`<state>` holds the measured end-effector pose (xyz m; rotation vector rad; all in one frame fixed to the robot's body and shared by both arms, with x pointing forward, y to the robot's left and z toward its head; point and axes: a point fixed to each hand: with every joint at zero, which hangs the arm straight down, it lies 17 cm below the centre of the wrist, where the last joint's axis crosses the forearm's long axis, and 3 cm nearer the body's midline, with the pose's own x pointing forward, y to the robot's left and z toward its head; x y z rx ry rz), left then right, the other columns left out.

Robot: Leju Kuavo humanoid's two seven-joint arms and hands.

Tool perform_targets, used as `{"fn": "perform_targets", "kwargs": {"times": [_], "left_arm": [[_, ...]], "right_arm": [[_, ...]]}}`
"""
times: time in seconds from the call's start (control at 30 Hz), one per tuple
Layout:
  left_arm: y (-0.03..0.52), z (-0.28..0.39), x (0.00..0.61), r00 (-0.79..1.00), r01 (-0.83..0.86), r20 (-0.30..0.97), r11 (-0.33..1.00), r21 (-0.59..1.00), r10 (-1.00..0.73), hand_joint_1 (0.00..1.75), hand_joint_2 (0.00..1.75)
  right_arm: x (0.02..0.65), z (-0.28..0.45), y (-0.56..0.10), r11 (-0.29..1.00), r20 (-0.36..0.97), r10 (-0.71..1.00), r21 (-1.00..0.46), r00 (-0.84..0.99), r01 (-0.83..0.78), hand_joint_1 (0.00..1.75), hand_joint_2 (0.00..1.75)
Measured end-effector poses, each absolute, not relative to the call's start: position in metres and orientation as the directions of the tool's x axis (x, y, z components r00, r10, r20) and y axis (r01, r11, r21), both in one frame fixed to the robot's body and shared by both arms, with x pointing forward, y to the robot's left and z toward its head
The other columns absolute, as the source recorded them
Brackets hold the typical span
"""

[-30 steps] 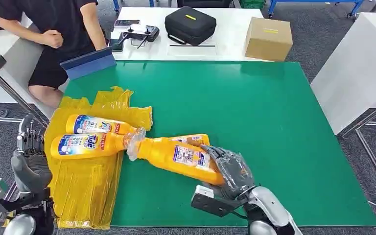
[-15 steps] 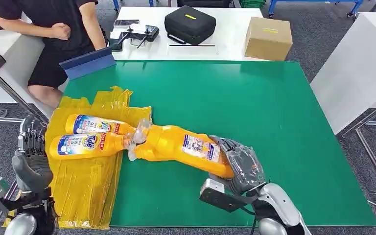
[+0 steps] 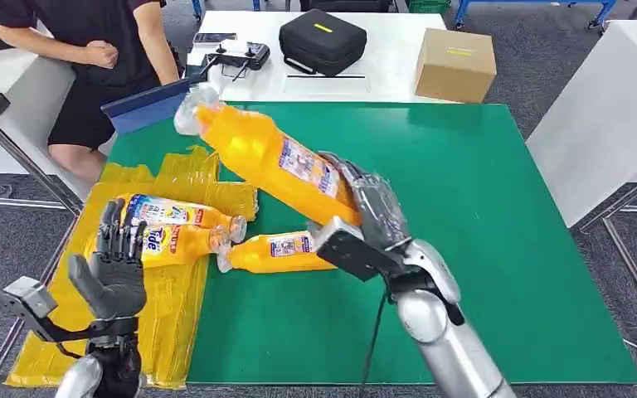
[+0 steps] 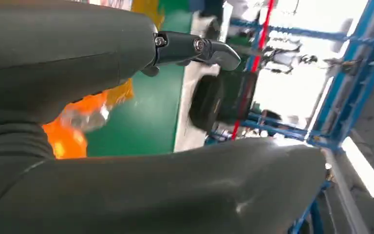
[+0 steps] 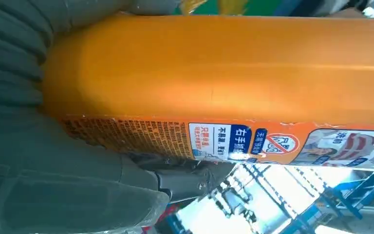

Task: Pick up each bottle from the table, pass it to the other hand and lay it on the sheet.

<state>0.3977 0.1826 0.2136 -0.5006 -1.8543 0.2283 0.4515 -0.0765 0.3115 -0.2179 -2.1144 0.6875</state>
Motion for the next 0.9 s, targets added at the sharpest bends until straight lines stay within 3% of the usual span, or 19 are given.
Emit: {"fn": "perform_targets", "kwargs": {"times": [0.1,0.13,0.9], "left_arm": [[0.169,0.213,0.396,-0.244,0.236,0.855,0.883,-0.406,0.458,0.0,0.0],[0.165,0.214,0.394,-0.238,0.241,0.854,0.88,-0.409,0.463,0.0,1.75],[0.124,0.237,0.38,-0.18,0.35,0.812,0.807,-0.475,0.556,0.0,1.75]], "right_arm": [[0.455,0.318,-0.054,0.835,0.713,0.358,-0.533,-0.603,-0.135,1.75,1.75],[0.455,0.319,-0.045,0.834,0.718,0.347,-0.53,-0.603,-0.151,1.75,1.75],[0.439,0.25,0.052,0.731,0.757,0.394,-0.602,-0.521,-0.321,1.75,1.75]]}}
